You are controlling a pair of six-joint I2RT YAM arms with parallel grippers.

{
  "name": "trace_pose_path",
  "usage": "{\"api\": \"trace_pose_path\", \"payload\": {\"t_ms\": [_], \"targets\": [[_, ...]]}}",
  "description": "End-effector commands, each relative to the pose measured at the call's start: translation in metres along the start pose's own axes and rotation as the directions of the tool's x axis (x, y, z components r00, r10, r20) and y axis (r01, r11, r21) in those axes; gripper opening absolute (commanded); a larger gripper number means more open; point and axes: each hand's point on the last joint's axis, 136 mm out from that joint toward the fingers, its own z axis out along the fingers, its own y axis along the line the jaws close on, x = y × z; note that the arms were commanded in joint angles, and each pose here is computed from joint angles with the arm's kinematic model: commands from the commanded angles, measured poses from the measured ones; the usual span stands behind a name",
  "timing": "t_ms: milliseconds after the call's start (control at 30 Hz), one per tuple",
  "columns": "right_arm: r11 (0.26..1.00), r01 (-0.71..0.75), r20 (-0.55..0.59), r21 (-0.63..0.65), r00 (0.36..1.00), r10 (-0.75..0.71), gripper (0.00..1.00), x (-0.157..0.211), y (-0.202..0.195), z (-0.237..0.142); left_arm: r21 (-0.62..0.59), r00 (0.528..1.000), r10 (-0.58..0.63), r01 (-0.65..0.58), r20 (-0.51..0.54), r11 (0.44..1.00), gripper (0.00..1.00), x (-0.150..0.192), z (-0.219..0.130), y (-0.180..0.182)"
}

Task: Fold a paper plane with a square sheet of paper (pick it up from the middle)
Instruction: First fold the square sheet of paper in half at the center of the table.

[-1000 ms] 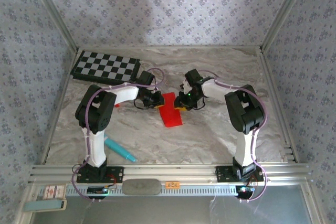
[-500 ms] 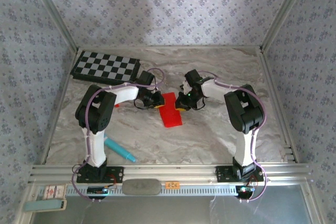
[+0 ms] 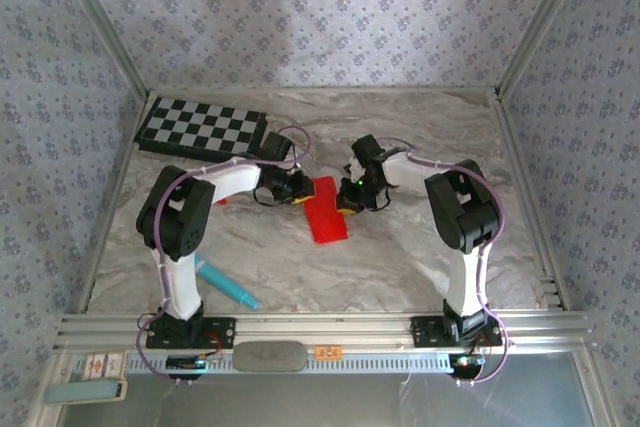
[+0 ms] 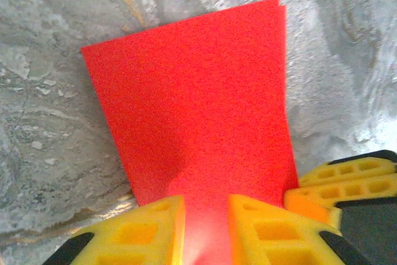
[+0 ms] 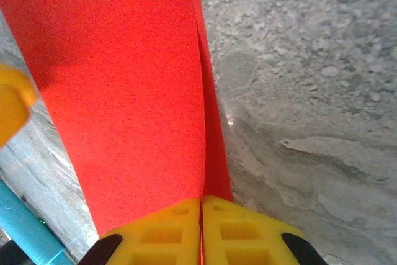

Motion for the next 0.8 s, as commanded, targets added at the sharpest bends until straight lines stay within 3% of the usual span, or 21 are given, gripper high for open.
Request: {"api": "trace_pose_path", "payload": {"t_ms": [0, 367, 600, 767], "targets": [[0.997, -0.025, -0.044, 0.066, 0.999, 0.028, 0.10, 0.013, -0.016, 0.009, 0.040, 1.000, 0.005, -0.006, 0.025, 0.999, 0.24, 0.000, -0.009, -0.013], [0.987, 0.008, -0.040, 0.162, 0.999, -0.002, 0.09, 0.019, -0.027, 0.014, 0.082, 0.999, -0.028, 0.026, 0.023, 0.996, 0.24, 0.001, -0.005, -0.016], [0.980, 0.022, -0.034, 0.196, 0.999, -0.015, 0.09, 0.020, -0.033, 0.016, 0.070, 0.992, -0.082, 0.075, 0.092, 0.995, 0.29, -0.004, -0.018, -0.008], [0.978, 0.017, -0.031, 0.206, 0.999, -0.011, 0.09, 0.021, -0.035, 0.017, 0.142, 0.989, -0.126, 0.115, 0.076, 0.983, 0.29, 0.004, -0.014, -0.019]]}}
